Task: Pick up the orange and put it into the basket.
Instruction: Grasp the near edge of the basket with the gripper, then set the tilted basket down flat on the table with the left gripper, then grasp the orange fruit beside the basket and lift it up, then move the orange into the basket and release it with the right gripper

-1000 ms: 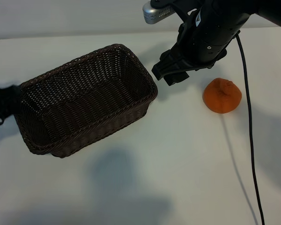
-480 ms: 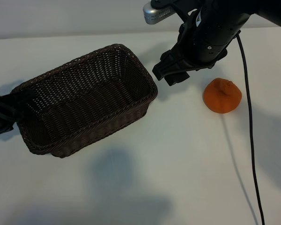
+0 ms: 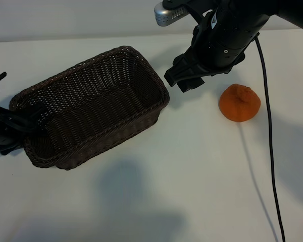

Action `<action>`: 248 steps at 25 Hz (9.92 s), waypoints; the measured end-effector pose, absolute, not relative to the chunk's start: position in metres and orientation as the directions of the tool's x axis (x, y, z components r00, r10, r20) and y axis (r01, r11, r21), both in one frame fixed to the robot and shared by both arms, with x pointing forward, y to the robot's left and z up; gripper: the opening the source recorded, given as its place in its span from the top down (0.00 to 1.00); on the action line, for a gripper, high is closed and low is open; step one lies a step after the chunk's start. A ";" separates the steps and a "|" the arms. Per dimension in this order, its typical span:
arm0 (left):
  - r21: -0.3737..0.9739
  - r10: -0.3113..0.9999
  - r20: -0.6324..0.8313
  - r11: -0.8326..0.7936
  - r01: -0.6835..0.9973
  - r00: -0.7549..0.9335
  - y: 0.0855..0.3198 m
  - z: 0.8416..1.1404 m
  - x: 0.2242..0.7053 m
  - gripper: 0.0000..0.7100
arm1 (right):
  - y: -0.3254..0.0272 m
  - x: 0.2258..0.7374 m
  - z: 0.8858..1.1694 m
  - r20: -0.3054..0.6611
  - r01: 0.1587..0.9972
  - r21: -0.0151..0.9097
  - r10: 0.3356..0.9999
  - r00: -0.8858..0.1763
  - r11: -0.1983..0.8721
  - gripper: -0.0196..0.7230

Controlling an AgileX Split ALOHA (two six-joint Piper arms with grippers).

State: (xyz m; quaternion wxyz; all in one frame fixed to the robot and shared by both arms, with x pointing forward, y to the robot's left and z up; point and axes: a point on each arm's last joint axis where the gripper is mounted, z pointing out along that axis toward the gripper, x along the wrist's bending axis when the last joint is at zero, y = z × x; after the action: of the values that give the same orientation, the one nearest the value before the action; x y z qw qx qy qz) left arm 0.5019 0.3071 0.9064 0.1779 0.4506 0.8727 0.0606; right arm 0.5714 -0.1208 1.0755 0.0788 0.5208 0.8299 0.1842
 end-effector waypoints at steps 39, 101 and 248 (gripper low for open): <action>0.282 0.900 -0.413 0.271 0.920 -0.139 0.283 0.954 0.556 0.78 | -0.122 0.569 1.075 0.066 0.846 0.359 0.893 -0.445 0.394 0.17; 0.374 0.940 -0.340 0.104 0.921 0.032 0.258 1.013 0.601 0.16 | -0.122 0.568 1.074 0.067 0.854 0.345 0.897 -0.437 0.390 0.17; 0.404 0.933 -0.354 0.095 0.910 0.059 0.257 1.040 0.587 0.17 | -0.090 0.634 0.952 0.252 0.819 0.419 0.816 -0.520 0.392 0.66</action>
State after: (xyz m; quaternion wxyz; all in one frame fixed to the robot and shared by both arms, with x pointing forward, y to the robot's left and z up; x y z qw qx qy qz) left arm 0.5872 0.2570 1.0398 0.2789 0.6723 0.6855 0.0211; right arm 0.6339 -0.0895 0.9519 -0.0029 0.4899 0.8344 0.2526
